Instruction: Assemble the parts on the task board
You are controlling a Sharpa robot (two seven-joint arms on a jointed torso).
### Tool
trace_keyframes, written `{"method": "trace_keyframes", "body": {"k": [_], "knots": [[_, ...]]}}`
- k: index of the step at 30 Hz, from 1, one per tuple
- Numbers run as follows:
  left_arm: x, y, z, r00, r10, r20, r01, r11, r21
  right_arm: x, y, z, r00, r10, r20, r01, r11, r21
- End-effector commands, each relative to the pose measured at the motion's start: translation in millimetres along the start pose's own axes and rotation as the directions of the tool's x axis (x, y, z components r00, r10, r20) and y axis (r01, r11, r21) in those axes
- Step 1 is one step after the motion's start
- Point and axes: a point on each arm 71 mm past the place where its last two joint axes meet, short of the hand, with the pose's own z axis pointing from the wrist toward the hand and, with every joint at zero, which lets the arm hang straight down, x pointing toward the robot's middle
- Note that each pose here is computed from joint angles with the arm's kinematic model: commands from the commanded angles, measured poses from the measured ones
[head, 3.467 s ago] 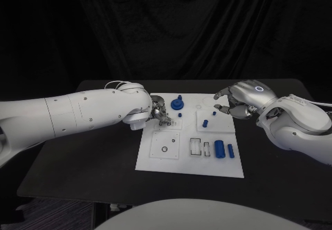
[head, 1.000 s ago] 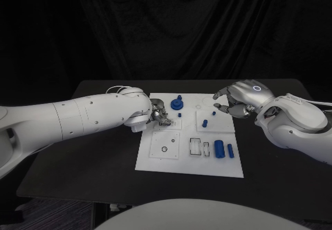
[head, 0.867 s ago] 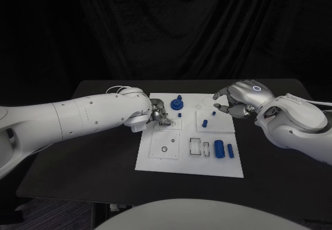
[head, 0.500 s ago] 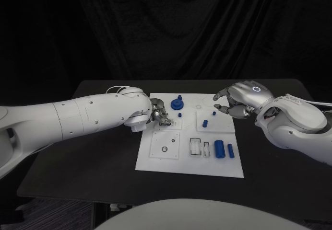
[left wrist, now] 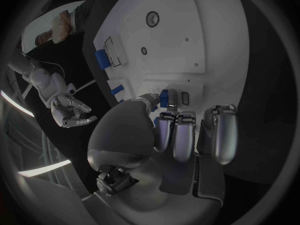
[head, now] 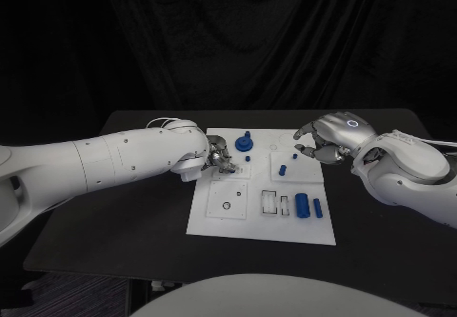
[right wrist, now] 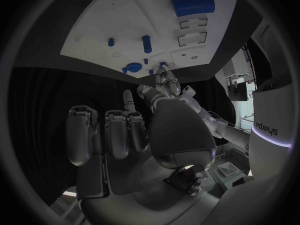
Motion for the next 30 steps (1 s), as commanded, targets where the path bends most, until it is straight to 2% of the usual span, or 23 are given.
{"method": "trace_keyframes", "body": {"k": [1,30], "knots": [[5.3,3.4,2.2,0.999,0.014,-0.029,-0.014,1.0,-0.003,1.3,-1.4,-0.2,1.0,-0.006,-0.007,0.007,1.0,0.02],[3.6,8.9,2.4,0.999,0.015,-0.04,-0.015,1.0,0.0,4.9,-1.2,0.6,1.0,-0.007,-0.021,0.007,1.0,0.022]]}}
